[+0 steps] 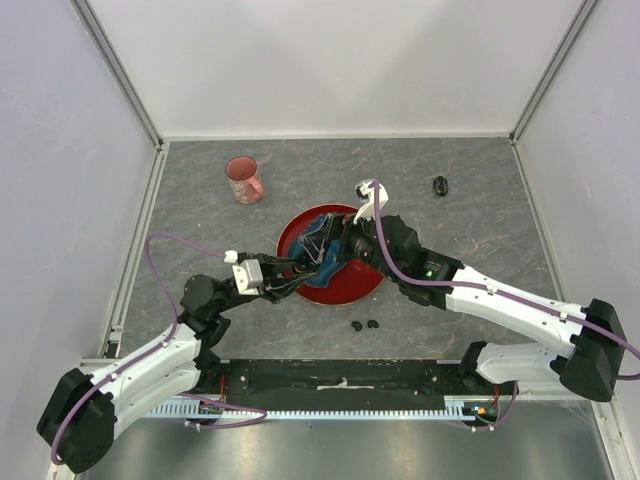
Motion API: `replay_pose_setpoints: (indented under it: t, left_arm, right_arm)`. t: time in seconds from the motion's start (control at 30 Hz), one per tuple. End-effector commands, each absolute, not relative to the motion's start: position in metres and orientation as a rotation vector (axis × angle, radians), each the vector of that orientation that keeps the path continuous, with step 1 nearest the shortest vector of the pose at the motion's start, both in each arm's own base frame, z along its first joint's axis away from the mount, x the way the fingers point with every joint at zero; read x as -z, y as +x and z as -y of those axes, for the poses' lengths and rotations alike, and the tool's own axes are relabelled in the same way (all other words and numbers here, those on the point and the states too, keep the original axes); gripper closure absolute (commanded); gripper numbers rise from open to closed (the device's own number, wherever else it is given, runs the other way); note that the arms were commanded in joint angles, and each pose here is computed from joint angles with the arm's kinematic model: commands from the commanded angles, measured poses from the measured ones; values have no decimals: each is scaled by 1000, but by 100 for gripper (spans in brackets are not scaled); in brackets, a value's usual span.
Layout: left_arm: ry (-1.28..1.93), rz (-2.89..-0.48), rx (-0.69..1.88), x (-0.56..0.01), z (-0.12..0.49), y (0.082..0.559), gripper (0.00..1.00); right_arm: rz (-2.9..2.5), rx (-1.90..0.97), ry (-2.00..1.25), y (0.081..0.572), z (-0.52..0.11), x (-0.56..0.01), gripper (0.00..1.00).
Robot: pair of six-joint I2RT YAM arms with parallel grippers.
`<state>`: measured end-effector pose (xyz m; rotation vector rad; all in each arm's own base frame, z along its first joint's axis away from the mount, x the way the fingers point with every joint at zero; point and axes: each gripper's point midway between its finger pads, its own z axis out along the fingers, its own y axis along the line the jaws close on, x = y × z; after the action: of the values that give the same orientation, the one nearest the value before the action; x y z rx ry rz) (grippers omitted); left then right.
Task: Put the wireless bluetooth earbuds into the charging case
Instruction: Close the charging case, then place the charging case at the center of the board.
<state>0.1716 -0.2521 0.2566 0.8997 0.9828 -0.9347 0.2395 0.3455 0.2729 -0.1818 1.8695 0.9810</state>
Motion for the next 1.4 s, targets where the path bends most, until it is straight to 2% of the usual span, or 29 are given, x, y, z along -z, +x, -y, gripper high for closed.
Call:
replay_pose_setpoints:
  t: [0.0, 0.37, 0.4, 0.57, 0.7, 0.8, 1.03, 1.2, 1.37]
  left_arm:
    - [814, -940, 889, -285, 247, 184, 98]
    - [617, -1137, 862, -284, 242, 224, 98]
    - [585, -1283, 842, -262, 240, 235, 98]
    - [370, -1513, 704, -239, 205, 275, 98]
    - [126, -1668, 853, -208, 170, 294, 98]
    - [-16, -1728, 940, -187, 145, 304, 98]
    - [-236, -1931, 1068, -129, 149, 312, 98]
    - [-418, -2002, 993, -92, 135, 316, 98]
    - [-471, -2059, 904, -74, 124, 319, 97]
  right_arm:
    - [-1929, -1007, -281, 219, -344, -258, 4]
    - [-1922, -918, -190, 229, -325, -250, 4]
    - [-1927, -821, -96, 241, -310, -245, 2]
    - [-1862, -664, 118, 258, -263, -250, 2]
    - [-1842, -640, 179, 263, -246, -250, 2]
    - [-1852, -651, 166, 262, -244, -249, 2]
    - [-1898, -659, 143, 257, -245, -237, 2]
    - [-1878, -662, 163, 257, -239, -243, 2]
    - [-1866, -647, 177, 257, -233, -244, 2]
